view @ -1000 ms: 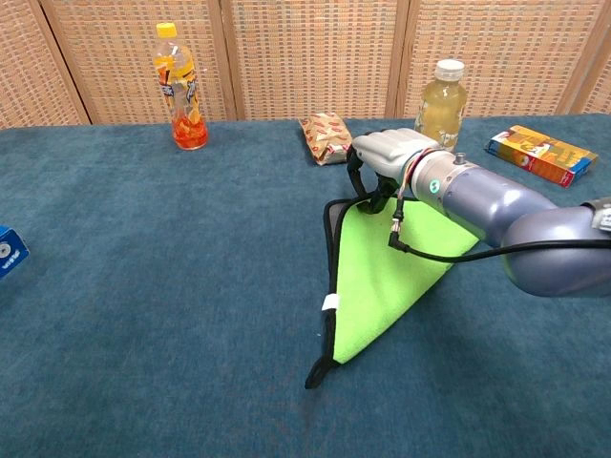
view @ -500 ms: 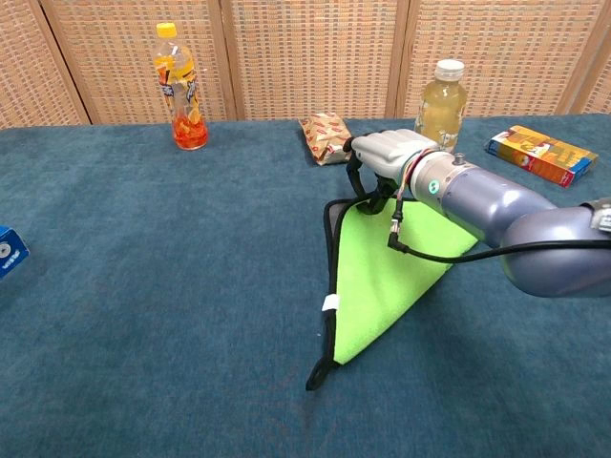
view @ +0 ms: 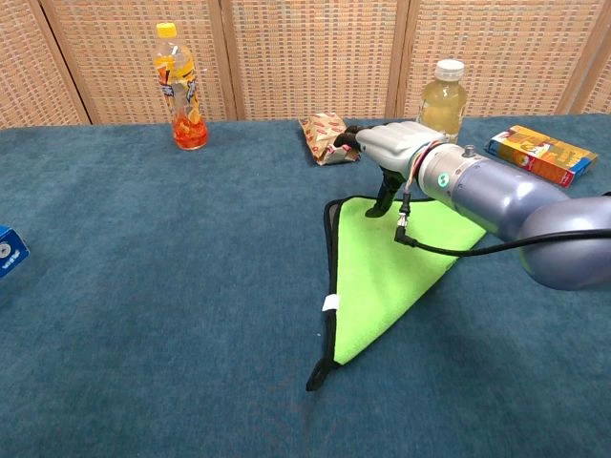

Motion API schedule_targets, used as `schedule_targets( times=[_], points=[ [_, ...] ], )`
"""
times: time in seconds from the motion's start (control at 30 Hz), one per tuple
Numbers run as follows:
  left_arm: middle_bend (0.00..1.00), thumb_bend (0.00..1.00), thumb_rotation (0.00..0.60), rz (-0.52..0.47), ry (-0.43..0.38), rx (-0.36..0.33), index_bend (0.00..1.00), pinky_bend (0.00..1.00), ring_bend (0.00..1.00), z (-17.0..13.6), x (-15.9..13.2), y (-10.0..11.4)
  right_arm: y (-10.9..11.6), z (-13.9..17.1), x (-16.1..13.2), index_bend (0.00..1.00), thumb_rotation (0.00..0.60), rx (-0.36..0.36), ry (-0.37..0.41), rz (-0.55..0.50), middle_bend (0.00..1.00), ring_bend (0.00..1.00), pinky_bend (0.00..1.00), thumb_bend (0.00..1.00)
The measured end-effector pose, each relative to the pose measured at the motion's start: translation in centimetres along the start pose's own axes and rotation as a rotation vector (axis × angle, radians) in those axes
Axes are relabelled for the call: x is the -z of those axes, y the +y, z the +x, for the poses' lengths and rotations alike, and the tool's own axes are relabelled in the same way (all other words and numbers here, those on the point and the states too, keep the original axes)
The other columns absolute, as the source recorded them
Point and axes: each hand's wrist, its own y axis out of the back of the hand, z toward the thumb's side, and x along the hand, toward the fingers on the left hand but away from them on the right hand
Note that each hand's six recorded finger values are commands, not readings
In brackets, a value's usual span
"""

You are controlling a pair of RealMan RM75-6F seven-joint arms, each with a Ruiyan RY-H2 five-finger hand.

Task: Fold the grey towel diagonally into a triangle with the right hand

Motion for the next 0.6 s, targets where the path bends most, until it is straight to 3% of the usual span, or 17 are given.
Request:
schedule_targets(
  times=[0.4, 0.6],
  points=[
    [0.0, 0.15, 0.6, -0.006, -0.003, -0.009, 0.0, 0.0, 0.0, -0.1, 0.0, 0.2, 2.2, 1.3, 1.8, 0.06, 0.6, 0.056, -0.02, 0.022, 0.0, 0.0, 0.0, 0.24],
    [0.0, 0.15, 0.6, -0.008, 0.005, -0.001, 0.0, 0.0, 0.0, -0.1, 0.3, 0.1, 3.2, 4.7, 4.2, 0.06, 0.6, 0.095, -0.031, 0.017, 0.0, 0.0, 0.0, 0.19]
  ],
)
